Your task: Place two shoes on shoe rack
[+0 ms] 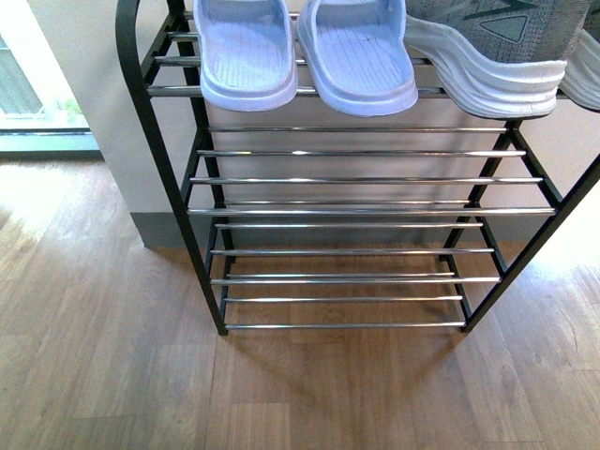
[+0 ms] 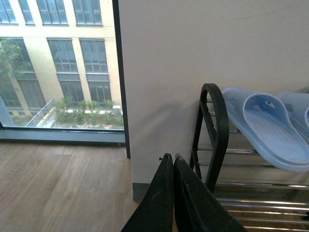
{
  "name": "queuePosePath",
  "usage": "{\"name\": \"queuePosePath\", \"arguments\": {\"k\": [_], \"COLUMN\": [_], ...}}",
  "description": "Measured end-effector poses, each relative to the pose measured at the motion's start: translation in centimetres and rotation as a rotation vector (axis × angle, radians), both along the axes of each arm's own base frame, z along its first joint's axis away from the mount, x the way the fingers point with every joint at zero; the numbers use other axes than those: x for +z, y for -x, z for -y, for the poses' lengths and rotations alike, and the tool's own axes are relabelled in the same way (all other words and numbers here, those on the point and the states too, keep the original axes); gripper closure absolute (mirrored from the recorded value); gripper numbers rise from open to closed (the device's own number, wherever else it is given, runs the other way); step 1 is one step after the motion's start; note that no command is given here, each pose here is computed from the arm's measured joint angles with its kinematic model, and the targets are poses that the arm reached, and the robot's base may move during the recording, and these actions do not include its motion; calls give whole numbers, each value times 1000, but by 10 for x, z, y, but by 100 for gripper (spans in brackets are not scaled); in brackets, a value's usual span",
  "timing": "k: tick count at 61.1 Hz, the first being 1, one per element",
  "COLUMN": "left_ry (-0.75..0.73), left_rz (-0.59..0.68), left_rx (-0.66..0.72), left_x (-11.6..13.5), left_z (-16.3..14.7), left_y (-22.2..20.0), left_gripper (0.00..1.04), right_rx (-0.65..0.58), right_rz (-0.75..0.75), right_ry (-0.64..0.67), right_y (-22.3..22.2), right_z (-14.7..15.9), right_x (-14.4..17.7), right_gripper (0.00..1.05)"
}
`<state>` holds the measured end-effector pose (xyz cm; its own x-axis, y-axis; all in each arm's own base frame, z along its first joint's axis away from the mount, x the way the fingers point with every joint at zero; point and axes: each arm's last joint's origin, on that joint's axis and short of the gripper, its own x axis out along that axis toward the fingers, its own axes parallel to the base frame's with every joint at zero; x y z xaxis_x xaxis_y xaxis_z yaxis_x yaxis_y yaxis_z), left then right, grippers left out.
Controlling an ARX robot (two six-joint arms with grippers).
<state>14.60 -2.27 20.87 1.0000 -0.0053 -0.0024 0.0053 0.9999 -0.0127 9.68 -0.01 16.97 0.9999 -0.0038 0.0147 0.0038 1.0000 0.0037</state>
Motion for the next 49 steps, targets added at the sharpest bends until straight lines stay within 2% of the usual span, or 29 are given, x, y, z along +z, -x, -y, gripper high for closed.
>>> {"name": "queuePosePath", "arguments": {"k": [19, 24, 49], "left_ry": [-2, -3, -3], "left_rz": [0, -2, 15], "left_rx": [-25, 3, 2], "left_x": [-19, -23, -35], "left_z": [-15, -21, -22], "left_y": [15, 19, 30], "left_gripper": [103, 103, 104], "right_rx": [0, 0, 0], "right_rz": [0, 0, 0], "right_ry": [0, 0, 0], "right_y": [0, 0, 0], "right_z": [0, 0, 0], "right_x": [0, 0, 0], "right_gripper": [9, 9, 9]}}
